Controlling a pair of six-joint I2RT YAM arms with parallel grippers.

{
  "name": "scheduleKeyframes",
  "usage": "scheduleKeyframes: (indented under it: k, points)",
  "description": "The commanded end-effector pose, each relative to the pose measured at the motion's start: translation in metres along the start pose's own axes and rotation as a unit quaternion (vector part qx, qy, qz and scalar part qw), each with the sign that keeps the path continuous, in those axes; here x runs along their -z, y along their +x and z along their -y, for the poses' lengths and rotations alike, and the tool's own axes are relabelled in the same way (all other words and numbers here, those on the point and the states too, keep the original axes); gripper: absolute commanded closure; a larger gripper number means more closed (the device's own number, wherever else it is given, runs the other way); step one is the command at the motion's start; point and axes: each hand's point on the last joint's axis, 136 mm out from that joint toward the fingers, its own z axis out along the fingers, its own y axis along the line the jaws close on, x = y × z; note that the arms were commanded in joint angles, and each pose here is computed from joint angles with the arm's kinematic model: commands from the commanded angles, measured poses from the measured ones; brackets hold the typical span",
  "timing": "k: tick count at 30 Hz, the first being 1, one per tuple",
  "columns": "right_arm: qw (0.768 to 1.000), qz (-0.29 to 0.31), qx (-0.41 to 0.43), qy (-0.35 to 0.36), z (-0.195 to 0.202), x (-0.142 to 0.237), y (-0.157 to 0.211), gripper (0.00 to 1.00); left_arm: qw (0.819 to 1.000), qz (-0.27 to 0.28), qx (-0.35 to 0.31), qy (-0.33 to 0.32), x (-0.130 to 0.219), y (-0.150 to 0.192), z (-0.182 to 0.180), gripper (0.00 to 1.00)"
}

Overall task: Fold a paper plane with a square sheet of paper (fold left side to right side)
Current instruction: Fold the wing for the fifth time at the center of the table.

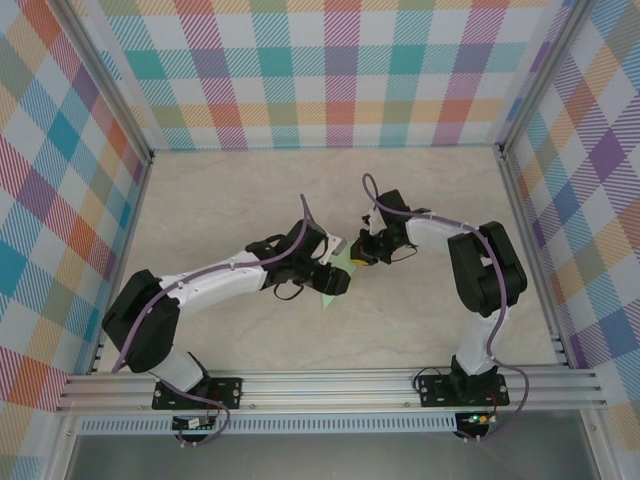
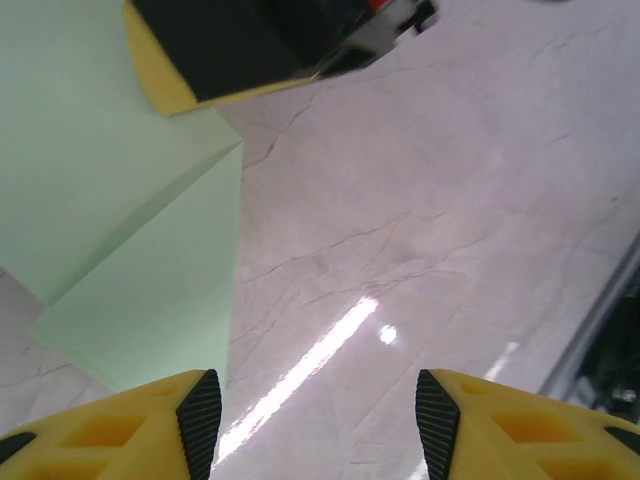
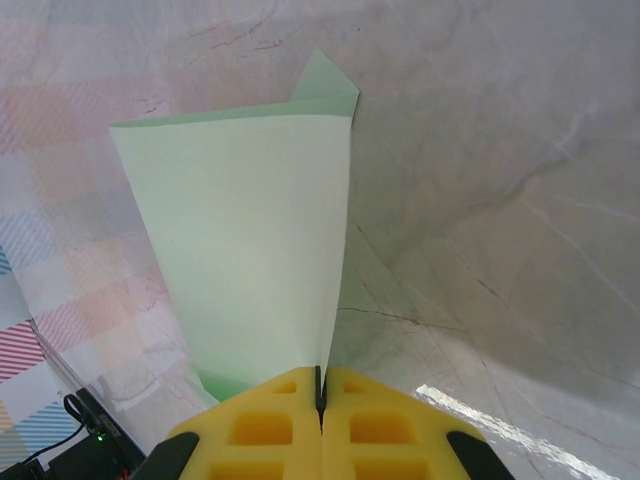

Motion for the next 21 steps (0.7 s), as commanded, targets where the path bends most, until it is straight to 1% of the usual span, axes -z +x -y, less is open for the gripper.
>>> scheduleKeyframes:
  k: [1, 4, 10, 12, 15, 18, 21]
  points:
    - [1.0, 0.003, 0.009, -0.003, -0.012, 0.008, -0.002, 1.0, 0.996, -0.032, -0.03, -0.072, -0.015, 0.015, -0.016, 0.4]
    - [1.0, -0.001, 0.004, -0.004, -0.013, 0.007, -0.001, 1.0, 0.993, -0.034, -0.05, -0.103, -0.026, 0.018, -0.018, 0.34]
    - [1.0, -0.006, -0.004, -0.007, -0.015, 0.005, 0.0, 1.0, 0.984, -0.02, -0.079, -0.161, -0.037, 0.014, -0.023, 0.31]
    - [1.0, -0.007, -0.005, -0.007, -0.015, 0.005, 0.0, 1.0, 0.979, -0.023, -0.094, -0.182, -0.04, 0.013, -0.024, 0.31]
    - [1.0, -0.009, -0.006, -0.006, -0.015, 0.004, 0.001, 1.0, 0.974, -0.027, -0.113, -0.193, -0.048, 0.014, -0.02, 0.33]
    - [1.0, -0.01, -0.007, -0.004, -0.014, 0.004, 0.001, 1.0, 0.972, -0.033, -0.119, -0.198, -0.055, 0.015, -0.019, 0.36]
    - [1.0, -0.011, -0.006, -0.003, -0.015, 0.004, 0.002, 1.0, 0.967, -0.033, -0.119, -0.221, -0.056, 0.014, -0.027, 0.38]
